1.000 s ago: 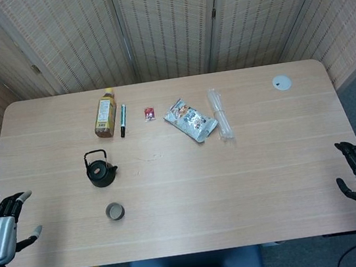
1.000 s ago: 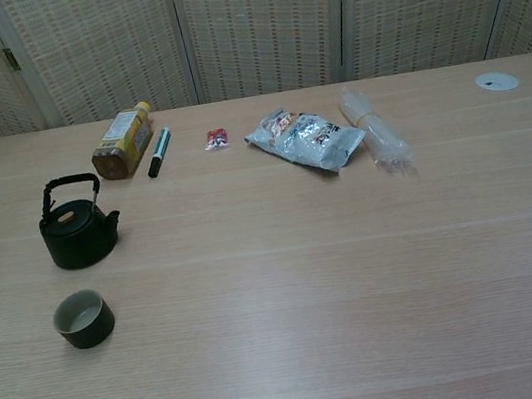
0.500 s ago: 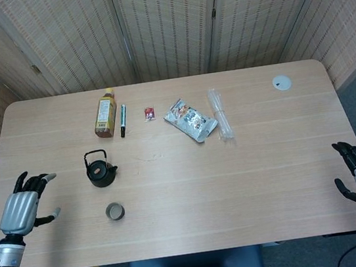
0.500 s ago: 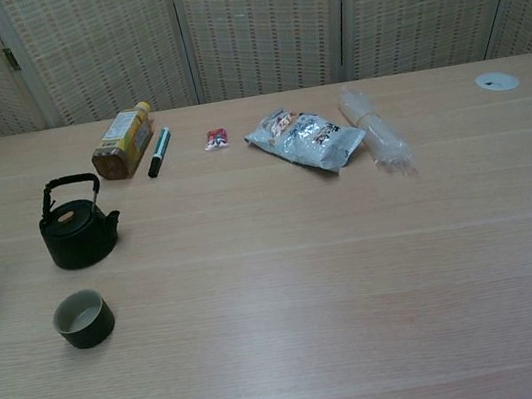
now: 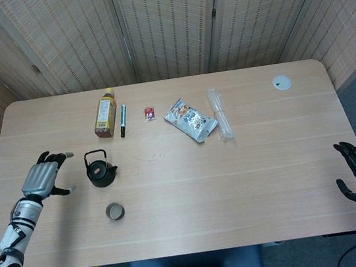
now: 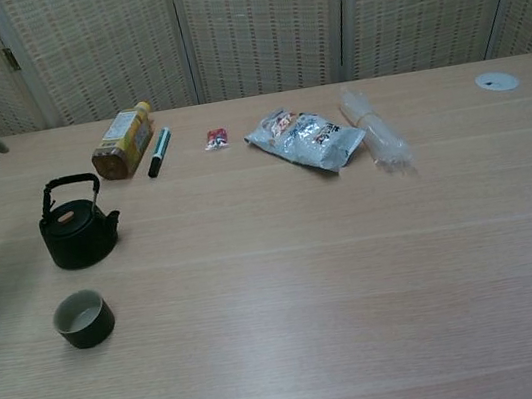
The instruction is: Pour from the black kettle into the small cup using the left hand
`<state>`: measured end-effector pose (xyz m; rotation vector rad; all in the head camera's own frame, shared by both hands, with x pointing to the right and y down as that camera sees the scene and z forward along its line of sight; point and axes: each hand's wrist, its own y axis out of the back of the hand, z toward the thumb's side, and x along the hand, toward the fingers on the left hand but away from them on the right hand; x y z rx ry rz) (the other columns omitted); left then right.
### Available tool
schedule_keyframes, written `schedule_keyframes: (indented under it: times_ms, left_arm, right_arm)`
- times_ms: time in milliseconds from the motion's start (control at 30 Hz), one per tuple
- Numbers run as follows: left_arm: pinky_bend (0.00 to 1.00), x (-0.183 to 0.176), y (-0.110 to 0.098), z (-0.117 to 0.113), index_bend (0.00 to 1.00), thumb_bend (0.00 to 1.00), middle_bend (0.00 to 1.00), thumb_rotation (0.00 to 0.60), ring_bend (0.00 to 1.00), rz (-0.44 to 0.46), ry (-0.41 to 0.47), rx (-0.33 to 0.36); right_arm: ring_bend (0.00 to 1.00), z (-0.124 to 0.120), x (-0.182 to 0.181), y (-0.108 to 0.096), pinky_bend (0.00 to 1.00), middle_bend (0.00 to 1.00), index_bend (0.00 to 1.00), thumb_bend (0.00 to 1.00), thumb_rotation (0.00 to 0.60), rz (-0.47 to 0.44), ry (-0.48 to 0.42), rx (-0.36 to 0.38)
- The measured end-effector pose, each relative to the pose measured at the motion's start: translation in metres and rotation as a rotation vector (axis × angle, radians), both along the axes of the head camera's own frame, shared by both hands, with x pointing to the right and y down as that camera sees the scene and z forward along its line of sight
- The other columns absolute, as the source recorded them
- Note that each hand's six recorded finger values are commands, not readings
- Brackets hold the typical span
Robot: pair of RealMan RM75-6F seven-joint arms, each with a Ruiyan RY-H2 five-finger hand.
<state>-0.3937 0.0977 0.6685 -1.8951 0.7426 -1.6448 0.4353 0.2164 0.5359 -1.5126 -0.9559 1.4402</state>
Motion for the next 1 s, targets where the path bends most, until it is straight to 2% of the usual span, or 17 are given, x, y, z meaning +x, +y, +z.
schedule_keyframes:
  times_ms: [200,367,433,500,667,1000]
  left_arm:
    - [0.0,0.002,-0.02,0.026,0.2,0.23,0.23,0.6,0.17,-0.074,-0.003,-0.079]
    - [0.0,0.007,-0.03,0.047,0.2,0.22,0.23,0.599,0.17,-0.138,0.027,-0.154]
    - [0.0,0.011,-0.033,0.054,0.2,0.21,0.23,0.576,0.17,-0.166,0.049,-0.182]
    - [0.0,0.013,-0.037,0.059,0.2,0.21,0.23,0.539,0.17,-0.182,0.059,-0.194]
    - [0.0,0.021,-0.046,0.068,0.21,0.2,0.23,0.488,0.17,-0.203,0.079,-0.214]
    - [0.0,0.027,-0.047,0.084,0.22,0.19,0.25,0.468,0.17,-0.195,0.052,-0.247]
  right_arm:
    - [0.21,0.001,0.0,0.001,0.07,0.19,0.14,0.38,0.6,0.002,0.007,-0.01]
    - [0.22,0.001,0.001,0.0,0.07,0.21,0.16,0.38,0.6,0.003,0.011,-0.013]
    - [0.22,0.001,0.001,0.0,0.07,0.21,0.16,0.38,0.6,0.004,0.013,-0.015]
    - [0.23,0.001,0.001,0.0,0.07,0.21,0.16,0.38,0.6,0.004,0.015,-0.017]
    - [0.23,0.001,0.004,0.001,0.07,0.22,0.17,0.38,0.6,0.013,0.02,-0.018]
    - [0.24,0.003,0.006,0.001,0.07,0.23,0.18,0.38,0.6,0.02,0.025,-0.022]
